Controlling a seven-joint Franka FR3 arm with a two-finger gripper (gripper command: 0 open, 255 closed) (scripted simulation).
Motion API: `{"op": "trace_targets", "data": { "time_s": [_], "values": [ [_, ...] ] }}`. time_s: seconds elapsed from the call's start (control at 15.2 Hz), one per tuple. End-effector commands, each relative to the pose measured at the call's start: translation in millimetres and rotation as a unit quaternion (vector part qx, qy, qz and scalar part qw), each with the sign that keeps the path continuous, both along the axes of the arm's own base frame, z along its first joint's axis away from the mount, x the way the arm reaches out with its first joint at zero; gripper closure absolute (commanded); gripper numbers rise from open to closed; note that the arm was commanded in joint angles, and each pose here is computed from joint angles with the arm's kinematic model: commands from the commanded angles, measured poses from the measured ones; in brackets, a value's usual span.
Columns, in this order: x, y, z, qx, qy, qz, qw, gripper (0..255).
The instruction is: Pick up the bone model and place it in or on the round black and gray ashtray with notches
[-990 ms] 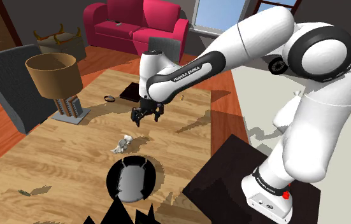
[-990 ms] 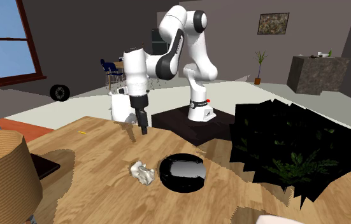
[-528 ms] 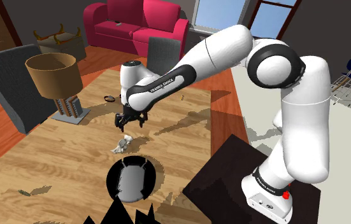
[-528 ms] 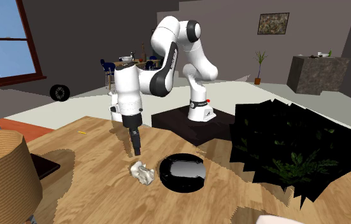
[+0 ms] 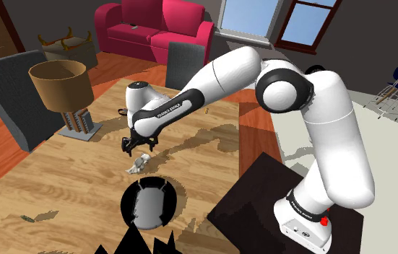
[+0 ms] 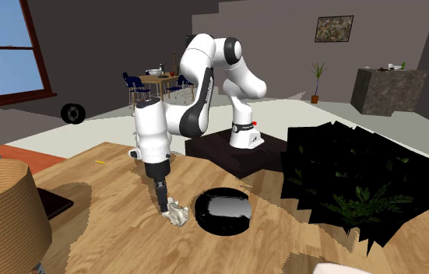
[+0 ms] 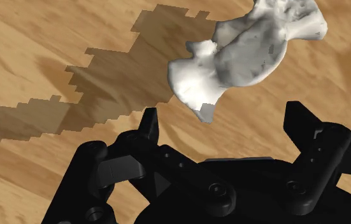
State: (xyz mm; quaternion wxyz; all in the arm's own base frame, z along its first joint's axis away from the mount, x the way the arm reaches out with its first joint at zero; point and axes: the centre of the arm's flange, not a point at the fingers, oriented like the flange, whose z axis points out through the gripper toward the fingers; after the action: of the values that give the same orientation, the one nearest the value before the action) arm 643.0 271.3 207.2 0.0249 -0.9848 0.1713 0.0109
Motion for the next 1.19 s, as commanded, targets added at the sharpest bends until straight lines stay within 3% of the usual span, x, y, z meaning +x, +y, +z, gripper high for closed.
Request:
{"op": "trace_targets", "data": {
  "time_s": [0.0, 0.59, 0.66, 1.12],
  "values": [
    [0.8, 0.1, -10.9, 0.000, 0.000, 0.000, 1.0000, 0],
    [0.7, 0.5, -19.2, 0.000, 0.000, 0.000, 1.0000, 0],
    [0.6, 0.5, -19.2, 0.000, 0.000, 0.000, 1.0000, 255],
    [0.8, 0.6, -19.3, 0.000, 0.000, 0.000, 1.0000, 255]
  ]
}}
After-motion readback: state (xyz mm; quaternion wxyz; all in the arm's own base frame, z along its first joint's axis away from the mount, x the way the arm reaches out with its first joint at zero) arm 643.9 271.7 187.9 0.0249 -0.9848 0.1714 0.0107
